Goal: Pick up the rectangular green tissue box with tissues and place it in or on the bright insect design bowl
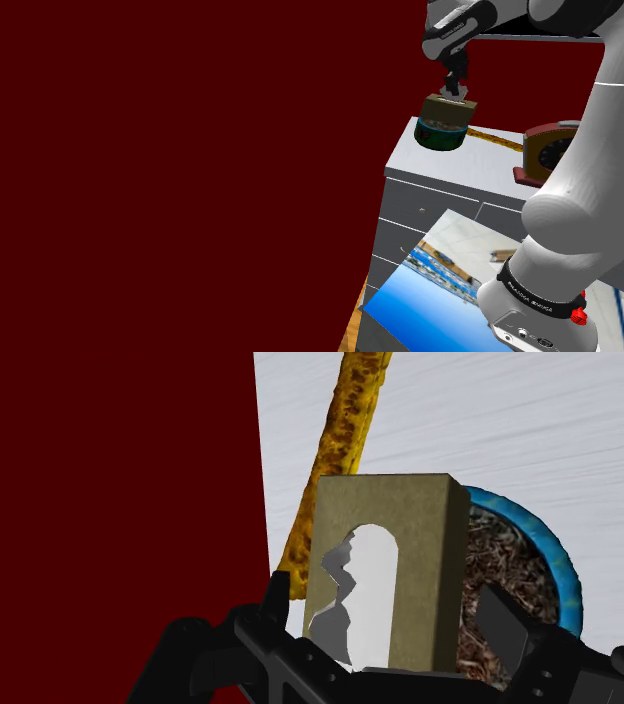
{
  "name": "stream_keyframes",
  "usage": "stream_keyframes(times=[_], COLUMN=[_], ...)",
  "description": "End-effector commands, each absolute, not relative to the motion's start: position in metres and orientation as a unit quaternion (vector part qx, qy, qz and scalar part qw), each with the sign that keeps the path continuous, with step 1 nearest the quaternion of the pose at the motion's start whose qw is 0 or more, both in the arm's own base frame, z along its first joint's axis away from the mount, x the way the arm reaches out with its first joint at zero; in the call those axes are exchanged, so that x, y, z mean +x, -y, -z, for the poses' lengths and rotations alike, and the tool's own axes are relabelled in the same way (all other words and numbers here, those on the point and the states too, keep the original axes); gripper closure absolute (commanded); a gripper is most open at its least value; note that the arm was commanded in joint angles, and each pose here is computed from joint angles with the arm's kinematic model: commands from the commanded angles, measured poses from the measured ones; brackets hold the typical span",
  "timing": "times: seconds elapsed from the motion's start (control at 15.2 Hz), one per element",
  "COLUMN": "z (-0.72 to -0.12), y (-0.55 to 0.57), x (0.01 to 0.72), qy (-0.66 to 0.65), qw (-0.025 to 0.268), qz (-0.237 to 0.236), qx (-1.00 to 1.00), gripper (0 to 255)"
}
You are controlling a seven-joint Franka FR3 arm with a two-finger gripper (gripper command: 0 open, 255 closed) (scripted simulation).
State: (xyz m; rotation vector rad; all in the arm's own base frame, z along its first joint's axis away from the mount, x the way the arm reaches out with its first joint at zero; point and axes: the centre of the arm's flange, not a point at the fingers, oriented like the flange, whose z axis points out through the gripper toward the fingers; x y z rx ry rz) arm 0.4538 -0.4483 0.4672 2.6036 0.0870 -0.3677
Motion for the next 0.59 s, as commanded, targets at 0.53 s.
stream_keyframes(times=[0.53], z=[-0.494], y=[0.4321], x=[0.4618], qy=[-0.032], qw=[0.252], qz=[0.136], qx=[0.958], gripper=[0])
